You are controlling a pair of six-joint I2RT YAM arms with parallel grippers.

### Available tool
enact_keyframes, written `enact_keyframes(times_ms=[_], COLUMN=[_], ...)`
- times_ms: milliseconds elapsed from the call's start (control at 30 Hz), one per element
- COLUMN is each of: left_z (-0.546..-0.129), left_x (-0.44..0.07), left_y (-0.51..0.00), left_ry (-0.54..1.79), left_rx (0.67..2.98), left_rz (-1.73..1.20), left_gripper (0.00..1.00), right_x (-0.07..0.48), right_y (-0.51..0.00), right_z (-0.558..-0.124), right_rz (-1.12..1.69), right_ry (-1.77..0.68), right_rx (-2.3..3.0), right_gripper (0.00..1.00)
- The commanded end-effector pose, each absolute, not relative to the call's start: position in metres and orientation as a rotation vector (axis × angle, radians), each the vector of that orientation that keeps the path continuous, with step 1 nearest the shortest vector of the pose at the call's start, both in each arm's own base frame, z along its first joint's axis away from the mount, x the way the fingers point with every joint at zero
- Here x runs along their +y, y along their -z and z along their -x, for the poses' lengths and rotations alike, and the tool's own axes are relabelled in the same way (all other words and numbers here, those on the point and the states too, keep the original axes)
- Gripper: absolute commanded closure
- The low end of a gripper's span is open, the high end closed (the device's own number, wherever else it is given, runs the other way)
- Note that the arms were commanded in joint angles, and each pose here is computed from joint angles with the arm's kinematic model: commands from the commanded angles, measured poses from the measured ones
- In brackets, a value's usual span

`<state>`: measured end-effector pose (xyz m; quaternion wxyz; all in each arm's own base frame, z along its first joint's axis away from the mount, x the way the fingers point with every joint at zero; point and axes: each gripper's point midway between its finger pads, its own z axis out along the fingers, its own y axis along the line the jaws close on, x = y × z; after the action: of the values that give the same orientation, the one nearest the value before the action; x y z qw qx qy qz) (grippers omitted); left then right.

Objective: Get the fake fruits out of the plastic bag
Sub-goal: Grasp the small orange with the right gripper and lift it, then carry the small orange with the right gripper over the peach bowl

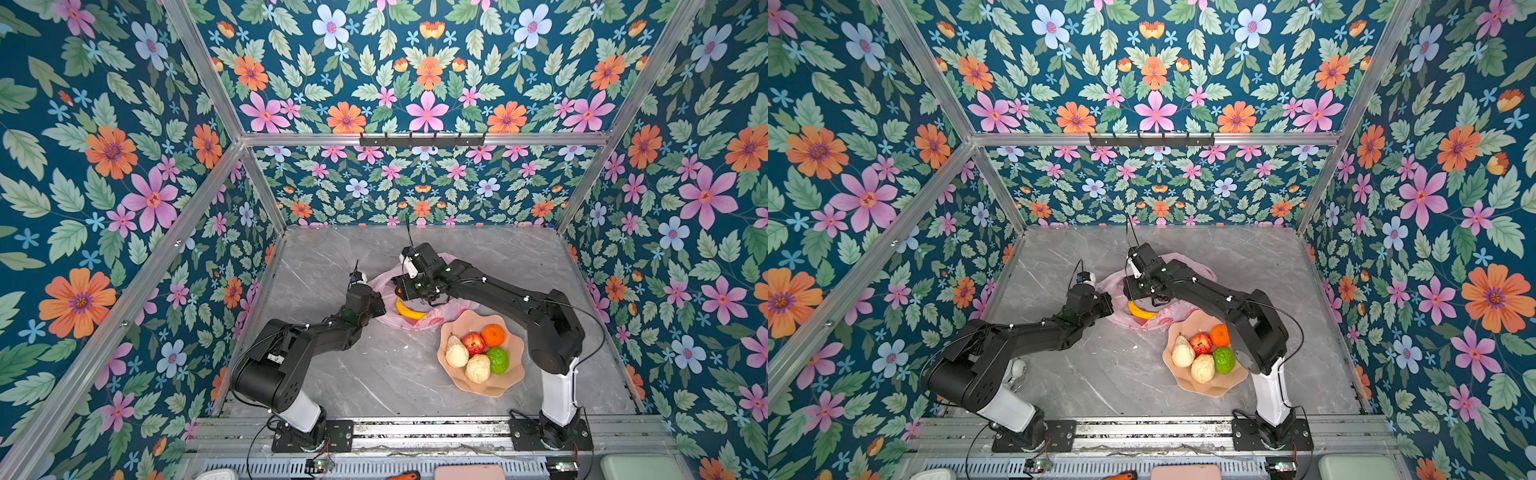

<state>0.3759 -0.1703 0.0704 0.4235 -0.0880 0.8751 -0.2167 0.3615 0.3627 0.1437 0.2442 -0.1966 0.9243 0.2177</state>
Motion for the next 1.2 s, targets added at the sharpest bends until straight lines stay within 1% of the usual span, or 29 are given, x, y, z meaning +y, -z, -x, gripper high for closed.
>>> enact_keyframes(times_ms=[0, 233, 300, 533, 933, 1167], left_z=[-0.377, -0.378, -0.378, -0.378, -0.378, -0.378], left_x=[-0.170, -0.172, -0.172, -0.172, -0.171, -0.172], left_y=[-0.073, -0.072, -0.072, -0.073, -0.072, -0.071], left_ry=[0.531, 0.536, 0.537, 0.535, 0.531, 0.532], left_rx=[2.185, 2.190, 2.190, 2.189, 2.192, 2.194], left_rz=[0.207, 0.203, 0.202, 0.202, 0.201, 0.200], left_gripper=[1.00, 1.00, 1.00, 1.00, 1.00, 1.00], right_x=[0.325, 0.260, 0.243, 0.199, 0.154, 0.142], right_y=[-0.142, -0.152, -0.162, -0.163, -0.143, -0.130], right_z=[-0.332, -0.279, -0.268, -0.237, -0.204, -0.195], right_rz=[0.591, 0.642, 0.642, 0.650, 0.693, 0.688], right_ry=[-0.452, -0.279, -0.242, -0.086, 0.163, 0.227], right_rx=[2.617, 2.766, 2.788, 2.920, 3.097, 3.162], right_gripper=[0.44, 0.45, 0.44, 0.45, 0.45, 0.45])
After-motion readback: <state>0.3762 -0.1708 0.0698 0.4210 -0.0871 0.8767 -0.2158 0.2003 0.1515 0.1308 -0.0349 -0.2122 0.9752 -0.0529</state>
